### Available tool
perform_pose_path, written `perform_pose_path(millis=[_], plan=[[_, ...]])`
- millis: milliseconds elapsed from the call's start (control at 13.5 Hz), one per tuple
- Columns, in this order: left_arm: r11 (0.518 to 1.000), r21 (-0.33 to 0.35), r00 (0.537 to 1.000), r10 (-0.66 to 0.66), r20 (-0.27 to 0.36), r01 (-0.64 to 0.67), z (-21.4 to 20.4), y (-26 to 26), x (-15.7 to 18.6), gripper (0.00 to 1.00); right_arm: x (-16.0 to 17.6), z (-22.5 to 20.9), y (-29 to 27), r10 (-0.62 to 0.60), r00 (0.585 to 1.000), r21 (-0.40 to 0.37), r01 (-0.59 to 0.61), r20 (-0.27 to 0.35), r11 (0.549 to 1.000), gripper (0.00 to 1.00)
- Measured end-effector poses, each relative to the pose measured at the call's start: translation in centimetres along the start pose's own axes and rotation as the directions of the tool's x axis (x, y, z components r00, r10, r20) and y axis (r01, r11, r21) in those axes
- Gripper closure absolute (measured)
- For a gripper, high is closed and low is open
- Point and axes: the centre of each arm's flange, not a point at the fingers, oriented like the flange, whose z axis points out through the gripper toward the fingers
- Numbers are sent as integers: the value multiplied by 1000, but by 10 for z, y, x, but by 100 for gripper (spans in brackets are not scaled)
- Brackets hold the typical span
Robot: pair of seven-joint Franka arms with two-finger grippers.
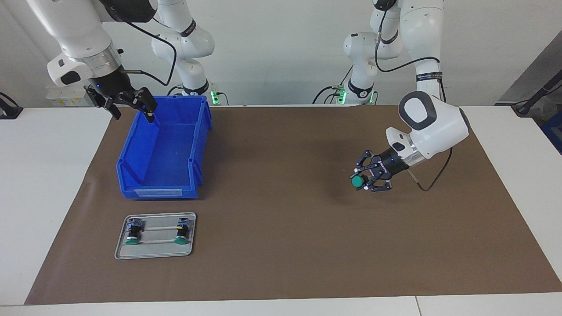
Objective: Place and press button with both arms
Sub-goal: 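Reach the open left gripper over the green button, then lower the left gripper and close it around the green button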
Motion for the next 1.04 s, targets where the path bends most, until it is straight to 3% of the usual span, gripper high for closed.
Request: perform_pose_path(millis=[222, 444, 740, 1036], plan=[[999, -32, 992, 12, -125, -16, 14, 23, -23, 59, 0, 0, 0, 0, 1000, 0, 0, 0, 1000, 0], [998, -46, 980, 28, -196, -37, 27, 46, -41, 59, 0, 0, 0, 0, 1000, 0, 0, 0, 1000, 0], [998, -45, 921, 29, -388, -50, 62, 75, -61, 59, 0, 0, 0, 0, 1000, 0, 0, 0, 1000, 0], [996, -81, 855, -3, -519, -46, 88, 100, -67, 59, 0, 0, 0, 0, 1000, 0, 0, 0, 1000, 0]])
